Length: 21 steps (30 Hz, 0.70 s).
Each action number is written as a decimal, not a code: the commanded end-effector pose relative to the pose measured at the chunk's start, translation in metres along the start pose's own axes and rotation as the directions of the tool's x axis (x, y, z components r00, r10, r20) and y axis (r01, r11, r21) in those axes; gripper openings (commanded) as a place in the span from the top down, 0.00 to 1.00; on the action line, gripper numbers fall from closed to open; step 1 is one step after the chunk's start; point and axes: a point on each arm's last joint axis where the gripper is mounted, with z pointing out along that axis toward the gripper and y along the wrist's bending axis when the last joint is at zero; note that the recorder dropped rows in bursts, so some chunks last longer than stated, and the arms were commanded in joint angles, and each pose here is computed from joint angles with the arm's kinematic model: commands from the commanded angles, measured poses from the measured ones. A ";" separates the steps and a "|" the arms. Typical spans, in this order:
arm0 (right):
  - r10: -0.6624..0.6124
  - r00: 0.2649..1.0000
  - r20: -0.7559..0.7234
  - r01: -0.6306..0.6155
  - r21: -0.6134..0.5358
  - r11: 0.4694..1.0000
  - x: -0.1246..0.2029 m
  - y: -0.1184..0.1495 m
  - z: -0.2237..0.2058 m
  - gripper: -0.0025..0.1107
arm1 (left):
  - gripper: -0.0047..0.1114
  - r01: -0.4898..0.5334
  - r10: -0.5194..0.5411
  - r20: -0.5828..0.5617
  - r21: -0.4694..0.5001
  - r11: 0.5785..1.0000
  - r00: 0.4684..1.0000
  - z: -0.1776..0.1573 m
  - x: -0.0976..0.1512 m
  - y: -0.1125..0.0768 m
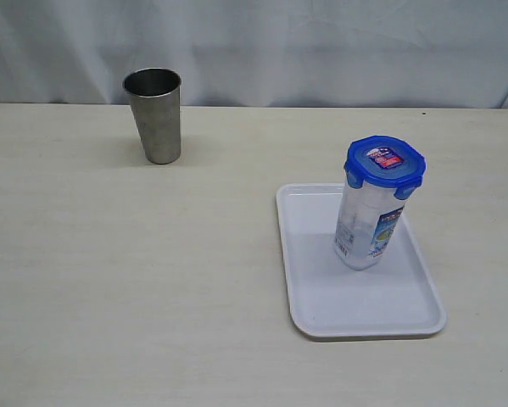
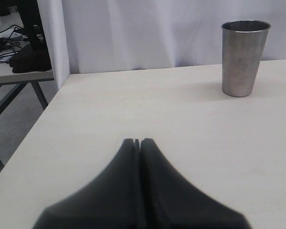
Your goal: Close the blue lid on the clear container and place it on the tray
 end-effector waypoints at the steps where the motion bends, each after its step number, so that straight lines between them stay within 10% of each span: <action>1: -0.001 1.000 0.002 0.001 0.005 1.000 0.001 0.000 0.000 0.94 | 0.96 -0.002 0.002 -0.001 -0.001 1.000 1.000 0.000 0.001 0.000; 21: -0.044 0.992 0.116 0.037 0.066 0.997 -0.001 -0.002 -0.011 0.94 | 0.96 -0.002 0.002 -0.001 -0.001 1.000 1.000 0.000 0.001 0.000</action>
